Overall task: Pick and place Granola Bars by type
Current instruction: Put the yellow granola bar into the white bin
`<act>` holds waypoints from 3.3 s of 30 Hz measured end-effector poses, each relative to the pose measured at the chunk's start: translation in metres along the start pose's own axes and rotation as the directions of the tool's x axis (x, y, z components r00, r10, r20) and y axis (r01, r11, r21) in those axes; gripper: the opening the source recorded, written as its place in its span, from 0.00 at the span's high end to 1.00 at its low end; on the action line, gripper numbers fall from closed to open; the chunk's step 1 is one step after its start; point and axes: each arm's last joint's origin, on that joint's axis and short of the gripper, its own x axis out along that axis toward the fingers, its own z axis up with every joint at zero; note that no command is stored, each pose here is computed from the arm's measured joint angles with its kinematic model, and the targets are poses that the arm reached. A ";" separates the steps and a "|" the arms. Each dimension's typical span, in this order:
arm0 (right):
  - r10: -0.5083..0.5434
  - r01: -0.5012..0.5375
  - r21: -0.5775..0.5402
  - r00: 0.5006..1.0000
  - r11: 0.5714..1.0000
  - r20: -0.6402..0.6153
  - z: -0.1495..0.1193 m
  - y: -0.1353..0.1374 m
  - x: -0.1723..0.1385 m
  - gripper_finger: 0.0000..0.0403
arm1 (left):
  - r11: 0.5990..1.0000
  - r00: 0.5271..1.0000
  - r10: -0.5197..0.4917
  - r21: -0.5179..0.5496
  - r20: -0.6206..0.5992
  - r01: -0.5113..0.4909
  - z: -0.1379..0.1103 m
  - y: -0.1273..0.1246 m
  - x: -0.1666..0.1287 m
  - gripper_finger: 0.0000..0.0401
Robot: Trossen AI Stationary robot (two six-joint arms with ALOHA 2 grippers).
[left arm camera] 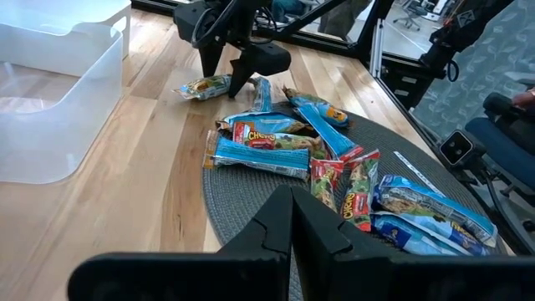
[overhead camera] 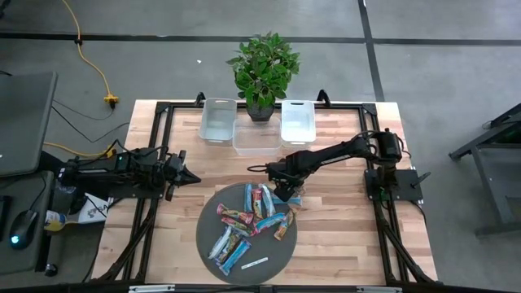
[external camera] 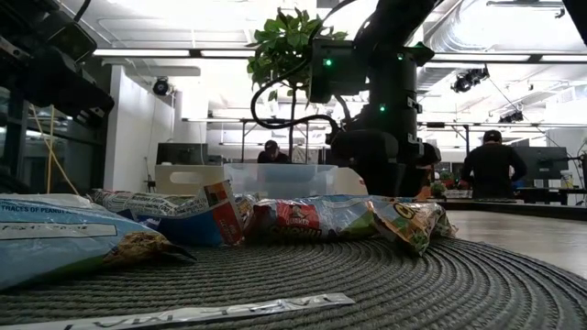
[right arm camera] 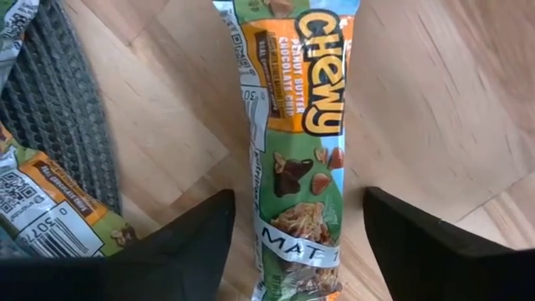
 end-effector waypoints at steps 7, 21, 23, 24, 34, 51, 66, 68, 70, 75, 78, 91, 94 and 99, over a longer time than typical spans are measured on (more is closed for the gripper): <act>0.010 -0.010 0.002 1.000 1.000 -0.003 0.000 0.000 0.000 0.45 | 1.000 1.000 -0.001 0.000 0.000 0.001 0.000 0.000 0.000 1.00; 0.020 -0.019 0.032 1.000 0.999 -0.014 0.000 0.000 0.001 0.54 | 1.000 1.000 0.000 0.000 0.000 0.000 0.000 0.000 0.000 1.00; 0.020 -0.020 0.032 1.000 0.999 -0.015 0.000 0.000 0.001 0.56 | 1.000 1.000 0.000 0.000 0.000 0.000 0.000 0.000 0.000 1.00; 0.021 -0.021 0.031 1.000 0.999 -0.015 0.000 0.000 0.001 0.57 | 1.000 1.000 0.000 0.000 0.000 0.000 0.000 0.000 0.000 1.00; 0.023 -0.023 0.033 1.000 0.999 -0.016 0.000 0.000 0.001 0.67 | 1.000 1.000 0.000 0.000 0.000 0.000 0.000 0.000 0.000 1.00; 0.033 -0.034 0.028 0.999 0.999 0.013 -0.001 -0.001 -0.012 0.81 | 1.000 1.000 0.005 0.000 0.001 -0.005 0.000 0.000 0.000 1.00; 0.222 -0.226 0.009 0.963 0.974 0.150 -0.003 -0.003 -0.069 0.84 | 1.000 1.000 0.000 0.000 0.000 0.000 0.000 0.000 0.000 1.00; 0.260 -0.265 0.001 0.949 0.964 0.177 -0.003 -0.003 -0.079 0.85 | 1.000 1.000 -0.001 0.000 0.000 0.001 0.000 0.000 0.000 1.00; 0.301 -0.306 -0.009 0.931 0.952 0.206 -0.004 -0.004 -0.090 0.86 | 1.000 1.000 0.000 0.000 0.000 0.000 0.000 0.000 0.000 1.00; 0.332 -0.359 0.046 0.900 0.932 0.282 -0.004 -0.016 -0.116 0.87 | 1.000 1.000 0.000 0.000 0.000 0.000 0.000 0.000 0.000 1.00; 0.315 -0.372 0.104 0.881 0.922 0.354 -0.002 -0.027 -0.131 0.87 | 1.000 1.000 -0.001 0.000 0.001 0.001 0.000 0.000 0.000 1.00; -0.031 -0.224 0.418 0.852 0.880 0.522 0.035 -0.098 -0.139 0.87 | 1.000 1.000 0.000 0.000 0.000 0.000 0.000 0.000 0.000 1.00; -0.086 -0.192 0.455 0.848 0.870 0.523 0.043 -0.115 -0.137 0.87 | 1.000 1.000 0.000 0.000 0.000 0.000 0.000 0.000 0.000 1.00; -0.160 -0.144 0.519 0.853 0.843 0.497 0.050 -0.142 -0.129 0.88 | 1.000 1.000 0.001 0.000 0.000 -0.001 0.000 0.000 0.000 1.00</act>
